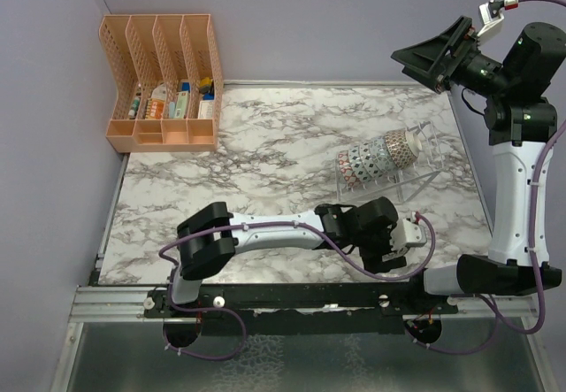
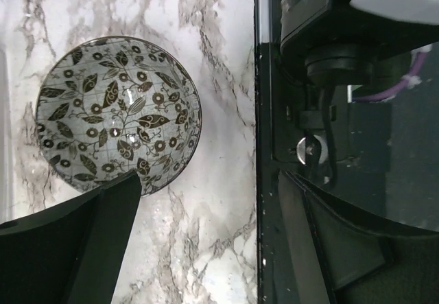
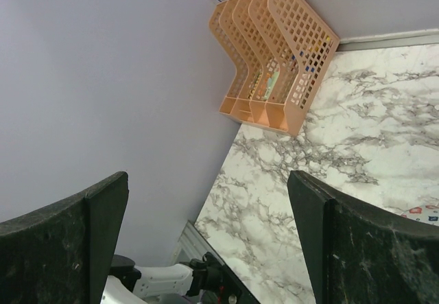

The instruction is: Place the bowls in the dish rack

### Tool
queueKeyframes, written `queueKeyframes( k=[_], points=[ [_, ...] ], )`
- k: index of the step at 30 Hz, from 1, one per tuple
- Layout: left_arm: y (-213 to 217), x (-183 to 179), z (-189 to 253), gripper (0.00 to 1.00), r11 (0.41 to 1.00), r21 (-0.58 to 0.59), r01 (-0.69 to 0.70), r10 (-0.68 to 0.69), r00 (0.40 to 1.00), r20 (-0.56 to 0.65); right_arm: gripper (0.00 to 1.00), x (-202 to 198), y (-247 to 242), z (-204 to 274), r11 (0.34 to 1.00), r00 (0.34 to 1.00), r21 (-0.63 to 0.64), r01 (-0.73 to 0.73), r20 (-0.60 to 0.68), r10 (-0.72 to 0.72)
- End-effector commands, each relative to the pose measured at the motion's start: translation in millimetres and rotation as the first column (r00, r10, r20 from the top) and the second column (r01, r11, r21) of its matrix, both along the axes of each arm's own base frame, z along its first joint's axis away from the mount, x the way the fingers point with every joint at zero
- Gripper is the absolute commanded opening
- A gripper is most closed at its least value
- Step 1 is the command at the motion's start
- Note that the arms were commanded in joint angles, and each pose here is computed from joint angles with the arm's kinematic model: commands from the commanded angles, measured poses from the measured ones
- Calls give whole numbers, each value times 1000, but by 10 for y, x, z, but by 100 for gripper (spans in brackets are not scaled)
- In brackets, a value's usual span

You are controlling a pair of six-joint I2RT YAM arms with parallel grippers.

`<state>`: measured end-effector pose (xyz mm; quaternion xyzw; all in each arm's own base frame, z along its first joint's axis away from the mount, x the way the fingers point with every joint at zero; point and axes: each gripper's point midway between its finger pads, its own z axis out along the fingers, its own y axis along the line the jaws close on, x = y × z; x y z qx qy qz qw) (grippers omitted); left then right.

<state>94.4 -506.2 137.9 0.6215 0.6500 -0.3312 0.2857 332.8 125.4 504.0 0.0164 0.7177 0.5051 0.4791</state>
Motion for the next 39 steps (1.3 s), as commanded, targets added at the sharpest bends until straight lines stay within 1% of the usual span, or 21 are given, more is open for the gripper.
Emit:
queueKeyframes(
  k=[1, 5, 9, 14, 18, 22, 26, 27, 30, 31, 35, 36, 37, 39],
  points=[
    [-235, 109, -25, 84, 998, -38, 54, -49, 989, 139, 100, -107, -26, 70, 1000, 999, -21, 17, 29, -16],
    [-351, 123, -194, 84, 998, -2, 68, -66, 975, 213, 100, -102, -22, 31, 1000, 1000, -25, 10, 20, -10],
    [-418, 147, -378, 83, 997, 19, 71, -73, 969, 236, 100, -99, -21, 4, 1000, 1000, -29, 7, 14, -7],
    [-359, 166, -596, 74, 996, 63, 64, -78, 965, 252, 100, -83, -27, -56, 999, 1000, -38, 7, 1, -7],
    [-293, 286, -750, 72, 995, 91, 28, -55, 950, 308, 100, -55, -27, -72, 999, 1000, -39, 3, -1, -3],
    [-290, 379, -845, 60, 993, 114, -6, -34, 937, 347, 100, -5, -30, -95, 999, 1000, -41, 0, -5, 0],
    [-302, 364, -928, 58, 993, 119, 1, -41, 941, 335, 100, 40, -35, -131, 999, 1000, -44, -1, -12, 0],
    [-298, 347, -958, 55, 992, 124, 6, -47, 944, 327, 100, 44, -36, -134, 999, 1000, -46, -1, -12, 0],
    [-267, 317, -1017, 38, 990, 141, 12, -55, 950, 308, 100, 65, -42, -152, 999, 1000, -49, 1, -15, -2],
    [-255, 310, -1016, 33, 990, 143, 11, -55, 951, 304, 100, 72, -43, -154, 999, 1000, -50, 2, -14, -3],
    [-185, 283, -976, 22, 989, 145, 7, -49, 955, 292, 100, 90, -49, -141, 999, 1000, -53, 6, -10, -6],
    [-168, 271, -944, 13, 990, 144, 6, -48, 956, 288, 100, 90, -51, -130, 999, 1000, -54, 8, -7, -9],
    [-148, 262, -917, 0, 990, 143, 5, -46, 958, 283, 100, 100, -56, -127, 998, 1000, -56, 11, -5, -11],
    [-110, 234, -836, 0, 990, 138, 7, -44, 962, 270, 100, 100, -63, -111, 998, 1000, -58, 18, -2, -19]
  ],
)
